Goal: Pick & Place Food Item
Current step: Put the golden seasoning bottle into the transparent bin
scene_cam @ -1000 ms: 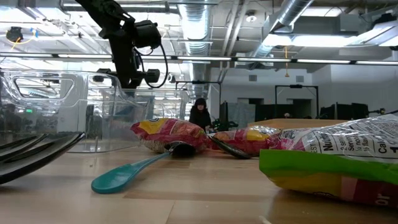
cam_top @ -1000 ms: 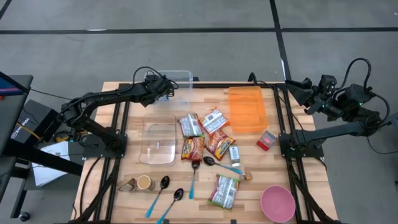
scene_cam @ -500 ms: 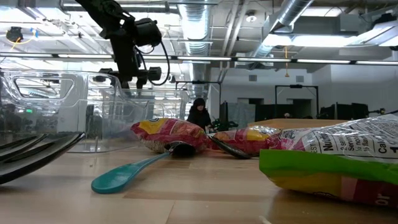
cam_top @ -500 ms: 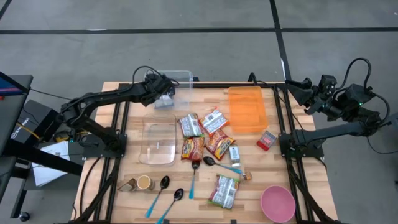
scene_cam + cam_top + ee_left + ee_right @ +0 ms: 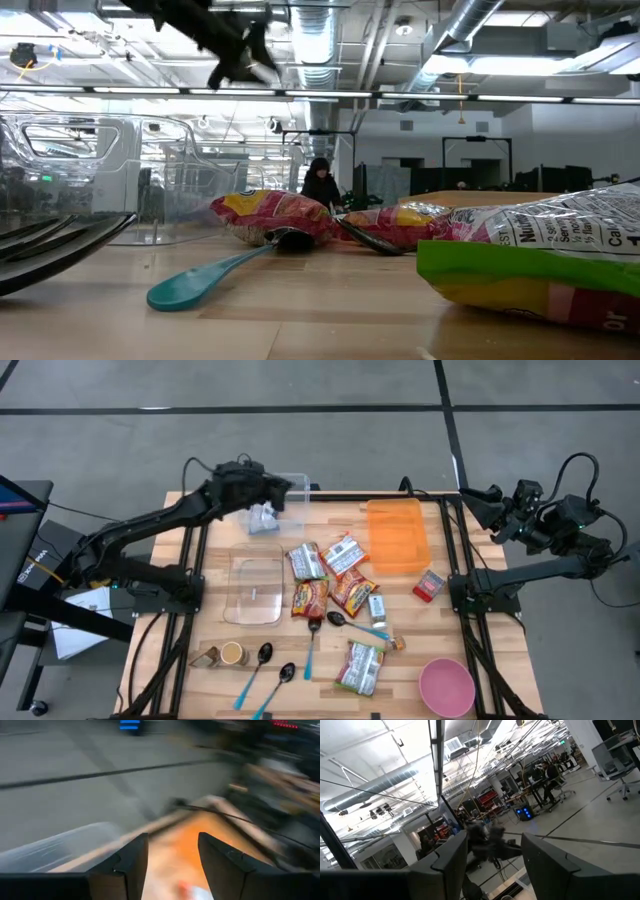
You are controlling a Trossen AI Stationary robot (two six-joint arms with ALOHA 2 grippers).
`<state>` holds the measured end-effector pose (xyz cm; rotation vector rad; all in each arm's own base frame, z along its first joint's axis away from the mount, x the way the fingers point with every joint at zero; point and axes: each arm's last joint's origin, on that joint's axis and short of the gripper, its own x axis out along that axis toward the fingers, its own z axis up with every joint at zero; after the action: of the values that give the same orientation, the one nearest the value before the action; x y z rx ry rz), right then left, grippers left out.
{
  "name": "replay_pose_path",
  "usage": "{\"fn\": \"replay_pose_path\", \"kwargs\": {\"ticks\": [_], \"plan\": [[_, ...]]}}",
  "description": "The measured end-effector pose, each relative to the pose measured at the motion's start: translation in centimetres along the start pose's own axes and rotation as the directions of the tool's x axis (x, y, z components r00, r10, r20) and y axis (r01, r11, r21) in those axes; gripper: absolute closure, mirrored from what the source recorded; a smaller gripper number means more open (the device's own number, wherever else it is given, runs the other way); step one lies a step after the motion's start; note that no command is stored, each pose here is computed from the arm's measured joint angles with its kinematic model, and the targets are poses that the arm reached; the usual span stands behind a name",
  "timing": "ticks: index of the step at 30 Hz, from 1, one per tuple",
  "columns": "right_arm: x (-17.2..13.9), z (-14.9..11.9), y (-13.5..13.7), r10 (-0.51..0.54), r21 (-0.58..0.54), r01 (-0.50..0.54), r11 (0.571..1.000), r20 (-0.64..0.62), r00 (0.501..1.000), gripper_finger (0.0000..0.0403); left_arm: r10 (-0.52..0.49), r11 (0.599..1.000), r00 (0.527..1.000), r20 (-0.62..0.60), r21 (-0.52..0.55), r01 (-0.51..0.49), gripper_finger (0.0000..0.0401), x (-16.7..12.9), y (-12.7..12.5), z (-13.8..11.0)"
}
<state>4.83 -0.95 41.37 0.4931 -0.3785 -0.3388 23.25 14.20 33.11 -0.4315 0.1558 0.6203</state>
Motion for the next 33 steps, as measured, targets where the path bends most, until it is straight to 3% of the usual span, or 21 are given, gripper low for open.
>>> {"fn": "replay_pose_path", "kwargs": {"ticks": [5,10,13,26,30,33], "plan": [[0.0,0.0,0.0,0.000,0.000,0.000,1.000,0.000,1.000,0.0223,-0.330,0.940,0.942,-0.053,0.067,0.333,0.0232,-3.5,-2.5,0.6],[0.0,0.0,0.0,-0.002,-0.003,0.002,1.000,-0.004,1.000,0.0223,-0.479,0.871,0.876,-0.064,0.088,0.483,0.0232,-6.2,-4.5,0.7],[0.0,-0.2,-0.1,-0.008,-0.012,0.008,1.000,-0.019,1.000,0.0223,-0.506,0.855,0.860,-0.056,0.099,0.510,0.0232,-7.0,-5.4,0.6],[0.0,-0.3,-0.1,-0.009,-0.007,0.009,1.000,-0.025,1.000,0.0223,-0.495,0.860,0.868,-0.041,0.115,0.496,0.0232,-7.2,-6.4,0.2],[0.0,-0.3,-0.1,-0.008,0.009,0.008,1.000,-0.026,1.000,0.0223,-0.496,0.864,0.868,0.031,0.120,0.489,0.0221,-7.4,-6.9,0.6],[0.0,-0.3,-0.1,-0.007,0.012,0.008,1.000,-0.026,1.000,0.0223,-0.532,0.845,0.840,0.108,0.133,0.518,0.0194,-7.9,-7.7,1.2]]}}
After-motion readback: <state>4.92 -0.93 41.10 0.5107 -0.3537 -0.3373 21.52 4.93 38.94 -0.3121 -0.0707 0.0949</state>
